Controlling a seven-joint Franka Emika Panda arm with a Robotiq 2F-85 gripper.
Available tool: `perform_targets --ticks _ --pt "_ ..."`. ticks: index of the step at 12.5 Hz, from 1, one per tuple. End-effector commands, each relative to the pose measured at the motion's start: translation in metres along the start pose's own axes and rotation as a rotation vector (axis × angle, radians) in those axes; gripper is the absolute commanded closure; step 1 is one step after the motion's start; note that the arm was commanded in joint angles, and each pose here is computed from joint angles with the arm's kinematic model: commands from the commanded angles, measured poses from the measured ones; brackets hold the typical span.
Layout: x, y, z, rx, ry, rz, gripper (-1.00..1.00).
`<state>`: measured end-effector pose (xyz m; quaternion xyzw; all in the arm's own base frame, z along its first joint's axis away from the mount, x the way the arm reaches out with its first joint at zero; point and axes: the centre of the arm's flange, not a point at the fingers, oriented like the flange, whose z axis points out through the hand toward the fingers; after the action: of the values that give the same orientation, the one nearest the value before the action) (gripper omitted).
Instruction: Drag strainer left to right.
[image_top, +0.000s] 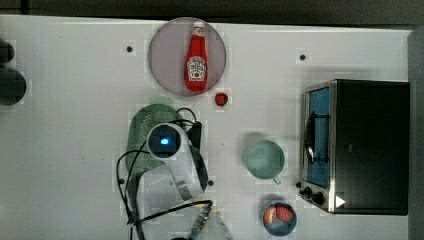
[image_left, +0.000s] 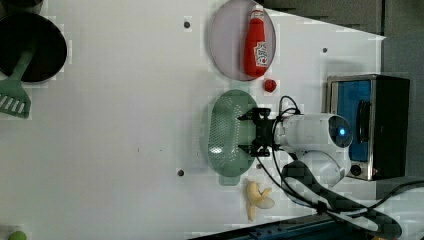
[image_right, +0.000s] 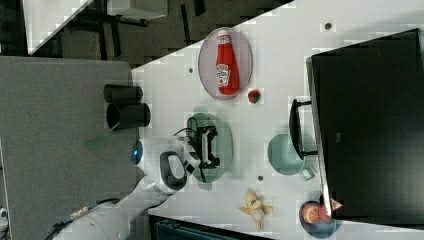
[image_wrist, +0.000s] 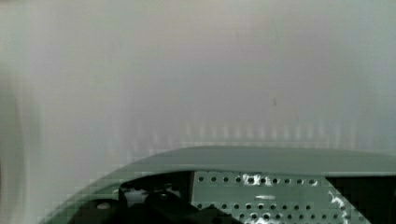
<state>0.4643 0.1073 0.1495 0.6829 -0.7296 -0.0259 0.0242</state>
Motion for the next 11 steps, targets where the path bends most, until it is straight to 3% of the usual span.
perform_targets --ticks 1,11 --pt "0.030 -0.005 -0.010 0.005 -0.001 -0.062 -1.00" --pt "0.135 -0.018 -0.015 0.014 0.052 -0.099 -1.00"
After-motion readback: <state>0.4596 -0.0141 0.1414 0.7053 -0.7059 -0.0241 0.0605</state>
